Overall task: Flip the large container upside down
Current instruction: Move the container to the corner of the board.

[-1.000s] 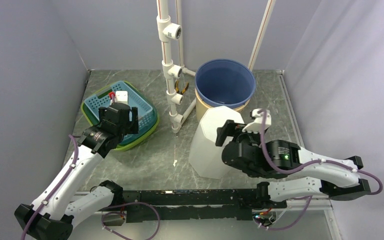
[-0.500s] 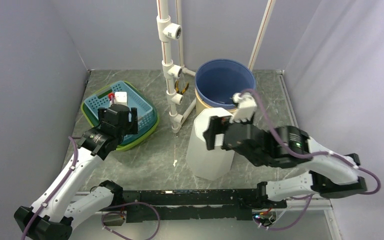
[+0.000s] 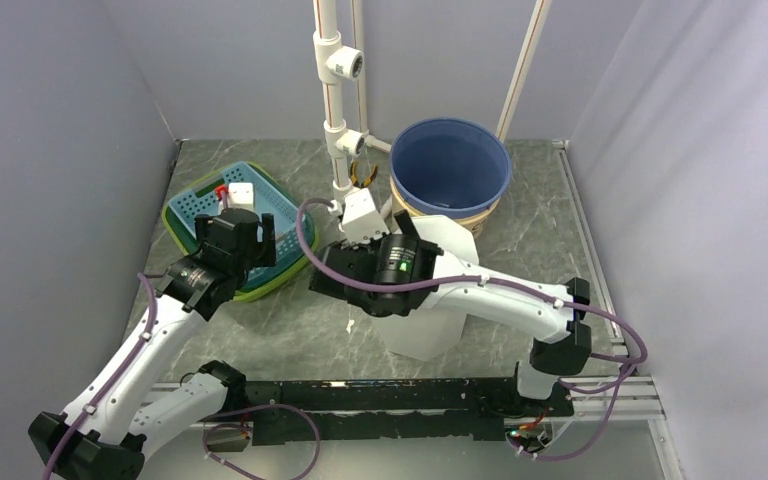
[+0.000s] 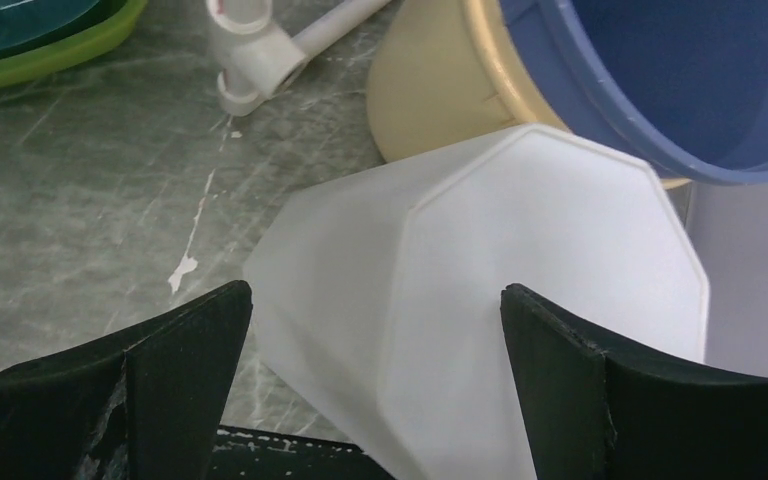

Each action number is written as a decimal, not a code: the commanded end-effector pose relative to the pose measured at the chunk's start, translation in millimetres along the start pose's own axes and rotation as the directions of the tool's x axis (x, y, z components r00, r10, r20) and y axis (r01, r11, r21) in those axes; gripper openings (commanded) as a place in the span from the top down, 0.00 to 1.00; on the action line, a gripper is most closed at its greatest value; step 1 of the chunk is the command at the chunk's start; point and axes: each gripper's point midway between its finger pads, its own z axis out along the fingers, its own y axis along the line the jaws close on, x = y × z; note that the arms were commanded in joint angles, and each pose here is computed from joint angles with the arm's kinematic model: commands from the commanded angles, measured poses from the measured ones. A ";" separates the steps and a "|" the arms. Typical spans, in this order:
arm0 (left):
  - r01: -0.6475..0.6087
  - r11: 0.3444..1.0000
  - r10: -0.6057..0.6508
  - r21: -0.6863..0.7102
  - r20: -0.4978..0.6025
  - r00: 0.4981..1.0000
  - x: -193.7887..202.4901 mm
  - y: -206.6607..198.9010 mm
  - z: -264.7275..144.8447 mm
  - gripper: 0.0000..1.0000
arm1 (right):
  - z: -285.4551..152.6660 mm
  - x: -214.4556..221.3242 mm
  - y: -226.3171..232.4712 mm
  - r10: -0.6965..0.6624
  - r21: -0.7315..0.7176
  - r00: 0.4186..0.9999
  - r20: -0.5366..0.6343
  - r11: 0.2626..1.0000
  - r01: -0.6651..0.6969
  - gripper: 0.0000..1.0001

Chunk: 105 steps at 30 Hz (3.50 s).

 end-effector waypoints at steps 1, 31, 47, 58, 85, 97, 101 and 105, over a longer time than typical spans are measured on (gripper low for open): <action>0.005 1.000 -0.005 -0.009 0.042 0.999 -10.2 1.6 1.0 0.10 | 0.2 -3.8 -37.1 0.045 0.058 0.999 0.000 0.997 -0.045 0.00; -0.031 1.000 0.031 -0.003 -0.004 1.000 -4.2 -7.2 12.9 0.10 | -22.3 22.0 -168.7 0.417 -0.021 0.895 -0.158 0.905 -0.426 0.00; -0.055 0.998 0.055 -0.017 -0.019 0.998 -3.1 -8.4 19.3 0.10 | -61.6 88.9 -90.5 0.422 -0.361 0.778 -0.465 0.712 -0.602 0.04; -0.066 0.998 0.065 -0.003 -0.039 0.997 -0.4 -14.2 24.3 0.11 | 11.8 112.8 -176.7 0.576 0.284 0.794 -0.197 0.808 -0.516 0.00; -0.088 0.996 0.088 -0.002 -0.060 0.994 3.0 -17.7 30.7 0.11 | 95.0 119.2 -286.2 0.779 0.325 0.627 0.010 0.591 -0.738 0.00; -0.079 0.997 0.080 0.013 -0.055 0.995 2.0 -19.8 29.4 0.11 | 160.4 67.9 -340.7 0.725 0.180 0.688 0.012 0.676 -0.715 0.00; -0.075 0.997 0.075 0.017 -0.056 0.996 2.1 -20.2 28.5 0.11 | 162.8 67.1 -344.1 0.768 0.196 0.639 -0.040 0.633 -0.749 0.00; -0.067 0.998 0.067 0.014 -0.049 0.997 1.6 -18.9 27.4 0.11 | 136.3 54.8 -330.1 0.762 0.077 0.645 0.051 0.641 -0.764 0.00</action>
